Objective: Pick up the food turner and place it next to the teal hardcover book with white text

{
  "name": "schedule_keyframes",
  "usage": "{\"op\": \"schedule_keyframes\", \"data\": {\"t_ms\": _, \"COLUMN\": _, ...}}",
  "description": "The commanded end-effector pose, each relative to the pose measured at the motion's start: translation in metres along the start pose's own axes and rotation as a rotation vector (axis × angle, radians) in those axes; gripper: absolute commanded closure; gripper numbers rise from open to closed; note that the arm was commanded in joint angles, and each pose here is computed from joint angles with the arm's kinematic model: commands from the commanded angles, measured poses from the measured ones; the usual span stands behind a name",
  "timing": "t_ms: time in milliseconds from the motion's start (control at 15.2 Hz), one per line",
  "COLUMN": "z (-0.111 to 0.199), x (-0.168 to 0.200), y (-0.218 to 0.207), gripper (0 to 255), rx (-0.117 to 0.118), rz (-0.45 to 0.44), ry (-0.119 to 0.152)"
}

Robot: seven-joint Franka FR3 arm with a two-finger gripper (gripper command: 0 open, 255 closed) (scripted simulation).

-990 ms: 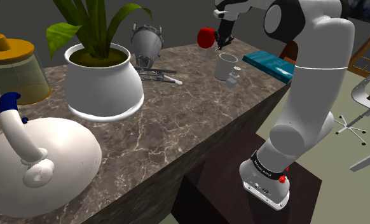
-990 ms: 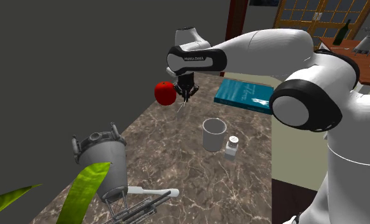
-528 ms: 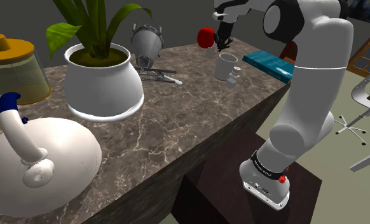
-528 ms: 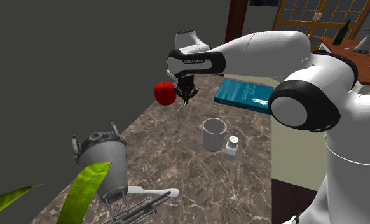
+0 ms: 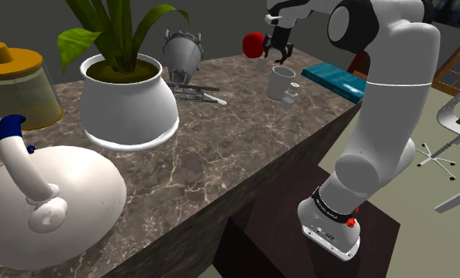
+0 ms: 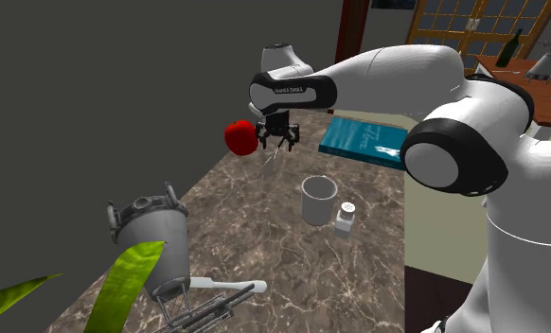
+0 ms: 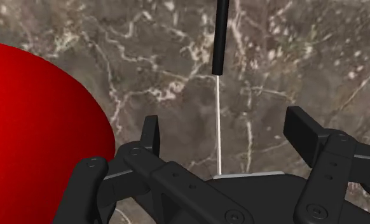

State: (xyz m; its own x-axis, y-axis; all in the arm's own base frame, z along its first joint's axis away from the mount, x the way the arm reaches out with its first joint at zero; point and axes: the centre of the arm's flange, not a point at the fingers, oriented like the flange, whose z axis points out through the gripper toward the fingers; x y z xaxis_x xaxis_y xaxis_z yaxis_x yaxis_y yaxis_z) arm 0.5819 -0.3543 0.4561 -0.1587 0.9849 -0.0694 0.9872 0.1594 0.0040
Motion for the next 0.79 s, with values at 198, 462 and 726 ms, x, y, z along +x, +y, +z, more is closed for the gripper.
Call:
{"op": "schedule_keyframes", "data": {"t_ms": 198, "z": -0.047, "x": 0.001, "y": 0.002, "gripper": 0, "rx": 0.003, "rz": -0.002, "ry": 0.003}}
{"op": "schedule_keyframes", "data": {"t_ms": 462, "z": -0.047, "x": 0.001, "y": 0.002, "gripper": 0, "rx": 0.003, "rz": -0.002, "ry": 0.003}}
{"op": "schedule_keyframes", "data": {"t_ms": 726, "z": -0.047, "x": 0.001, "y": 0.002, "gripper": 0, "rx": 0.003, "rz": -0.002, "ry": 0.003}}
